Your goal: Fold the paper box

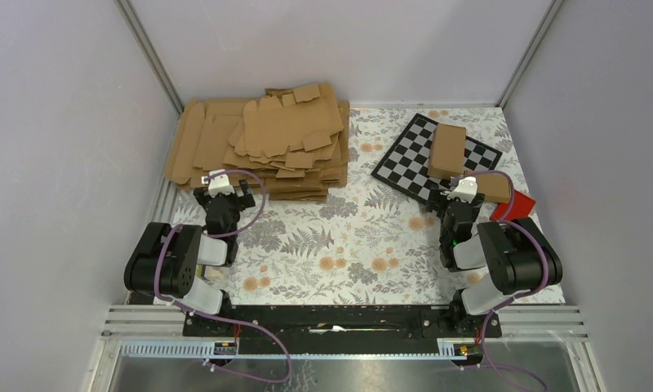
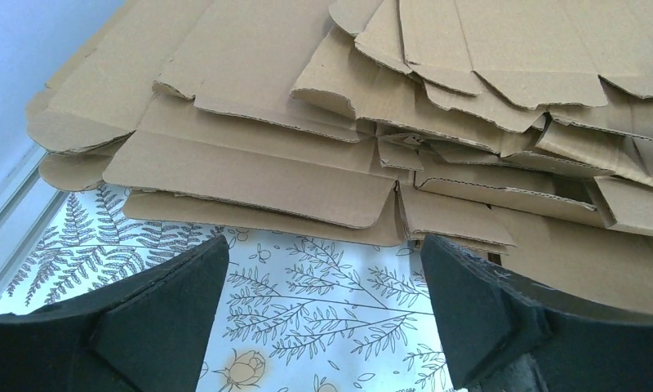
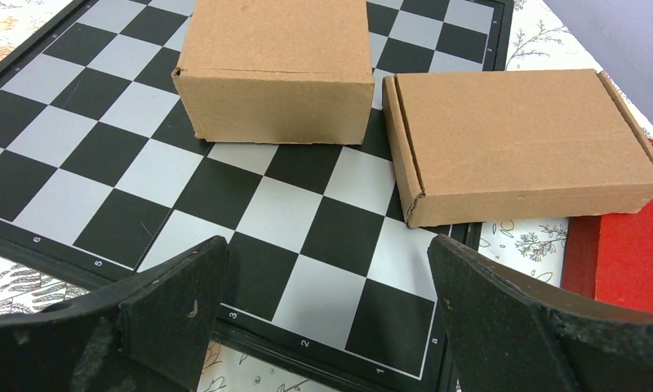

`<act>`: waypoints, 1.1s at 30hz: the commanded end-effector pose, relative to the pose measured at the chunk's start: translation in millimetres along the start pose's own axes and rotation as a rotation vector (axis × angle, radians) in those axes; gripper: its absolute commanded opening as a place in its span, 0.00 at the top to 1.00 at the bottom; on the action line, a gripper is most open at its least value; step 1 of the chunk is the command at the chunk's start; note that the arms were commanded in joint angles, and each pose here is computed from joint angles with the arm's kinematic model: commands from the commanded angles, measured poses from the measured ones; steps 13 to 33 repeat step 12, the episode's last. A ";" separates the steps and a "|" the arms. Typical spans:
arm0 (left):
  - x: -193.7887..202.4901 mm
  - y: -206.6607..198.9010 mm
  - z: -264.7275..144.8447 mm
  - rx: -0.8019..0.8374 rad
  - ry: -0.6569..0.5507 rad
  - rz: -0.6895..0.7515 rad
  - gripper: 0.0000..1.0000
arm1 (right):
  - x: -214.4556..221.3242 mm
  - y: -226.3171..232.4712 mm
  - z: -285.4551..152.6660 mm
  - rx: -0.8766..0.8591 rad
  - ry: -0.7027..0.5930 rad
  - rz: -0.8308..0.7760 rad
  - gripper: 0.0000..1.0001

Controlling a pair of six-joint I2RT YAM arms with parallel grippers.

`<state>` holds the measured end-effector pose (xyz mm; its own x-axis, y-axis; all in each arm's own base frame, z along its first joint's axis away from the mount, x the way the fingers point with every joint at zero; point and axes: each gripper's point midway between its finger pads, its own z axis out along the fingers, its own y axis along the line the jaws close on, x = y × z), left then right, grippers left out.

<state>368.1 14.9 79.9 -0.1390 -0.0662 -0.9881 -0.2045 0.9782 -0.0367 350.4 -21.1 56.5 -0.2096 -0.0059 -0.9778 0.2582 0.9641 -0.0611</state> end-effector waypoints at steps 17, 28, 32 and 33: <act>-21.8 -1.9 3.3 -0.003 -0.087 -0.044 0.01 | -22.0 3.4 6.2 -0.006 -0.073 0.035 0.01; -21.8 -1.9 3.3 -0.003 -0.087 -0.044 0.01 | -22.0 3.4 6.2 -0.006 -0.073 0.035 0.01; -21.8 -1.9 3.3 -0.003 -0.087 -0.044 0.01 | -22.0 3.4 6.2 -0.006 -0.073 0.035 0.01; -21.8 -1.9 3.3 -0.003 -0.087 -0.044 0.01 | -22.0 3.4 6.2 -0.006 -0.073 0.035 0.01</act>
